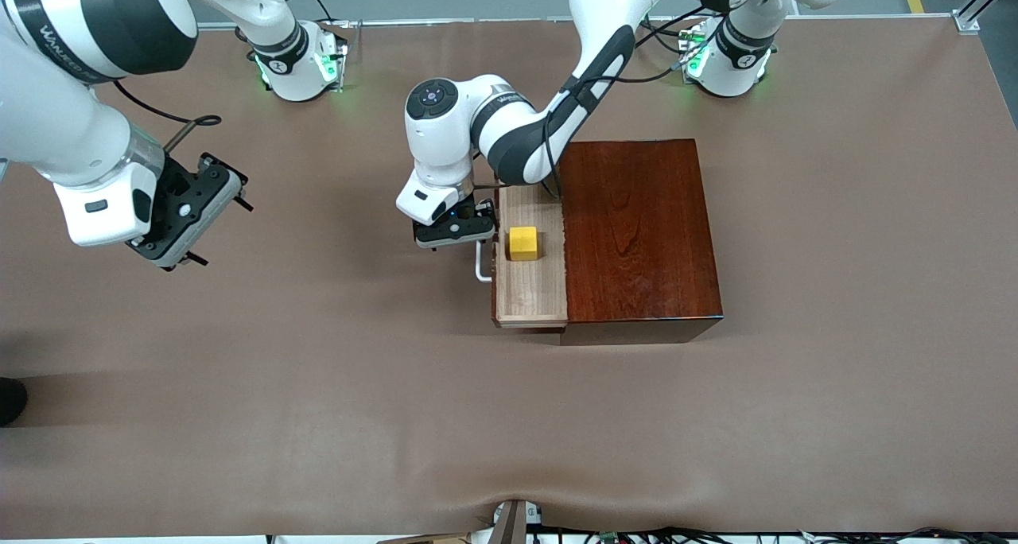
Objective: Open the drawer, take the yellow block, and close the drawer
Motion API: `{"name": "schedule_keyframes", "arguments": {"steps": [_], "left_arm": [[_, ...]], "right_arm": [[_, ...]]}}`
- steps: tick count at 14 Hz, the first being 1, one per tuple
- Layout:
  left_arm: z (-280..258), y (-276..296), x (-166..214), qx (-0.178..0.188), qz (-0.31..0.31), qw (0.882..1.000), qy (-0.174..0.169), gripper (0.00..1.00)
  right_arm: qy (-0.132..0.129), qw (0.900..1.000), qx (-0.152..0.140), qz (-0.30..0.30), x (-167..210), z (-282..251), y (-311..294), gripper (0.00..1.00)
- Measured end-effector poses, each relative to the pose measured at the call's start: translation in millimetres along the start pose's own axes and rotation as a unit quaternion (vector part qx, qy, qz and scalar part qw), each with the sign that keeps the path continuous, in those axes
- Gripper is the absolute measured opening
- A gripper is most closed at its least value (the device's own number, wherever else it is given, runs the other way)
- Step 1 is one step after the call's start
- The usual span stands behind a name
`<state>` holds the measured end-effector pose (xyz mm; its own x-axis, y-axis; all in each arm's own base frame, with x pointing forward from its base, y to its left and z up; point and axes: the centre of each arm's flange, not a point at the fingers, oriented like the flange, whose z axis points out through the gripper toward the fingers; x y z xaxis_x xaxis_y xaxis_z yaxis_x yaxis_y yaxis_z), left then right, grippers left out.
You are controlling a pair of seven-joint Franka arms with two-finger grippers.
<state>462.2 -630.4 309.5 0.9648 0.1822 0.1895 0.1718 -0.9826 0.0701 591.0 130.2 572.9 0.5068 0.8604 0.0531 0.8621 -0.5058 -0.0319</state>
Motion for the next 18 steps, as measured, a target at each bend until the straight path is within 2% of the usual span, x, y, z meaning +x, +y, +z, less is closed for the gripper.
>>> {"name": "schedule_keyframes", "arguments": {"steps": [4,7,9,12,15,18], "left_arm": [[-29,8,6,-0.021,-0.005,1.0,0.007,1.0],[-97,-12,50,-0.023,-0.036,0.999,0.019,1.0],[-168,-53,100,-0.022,-0.065,0.997,0.027,1.0],[-253,-139,164,0.006,-0.072,0.997,0.021,1.0],[-296,-228,213,0.041,-0.061,0.997,0.0,1.0],[-319,-302,243,0.065,-0.033,0.997,-0.026,1.0]], "right_arm": [[0.002,0.998,0.004,-0.062,9,4,-7,1.0],[0.004,0.994,0.001,-0.107,13,4,-9,1.0],[0.01,0.99,0.0,-0.144,20,3,-13,1.0],[0.017,0.98,0.001,-0.201,51,11,-41,1.0],[0.016,0.967,0.003,-0.256,100,30,-87,1.0],[0.011,0.954,0.009,-0.299,147,54,-122,1.0]]}}
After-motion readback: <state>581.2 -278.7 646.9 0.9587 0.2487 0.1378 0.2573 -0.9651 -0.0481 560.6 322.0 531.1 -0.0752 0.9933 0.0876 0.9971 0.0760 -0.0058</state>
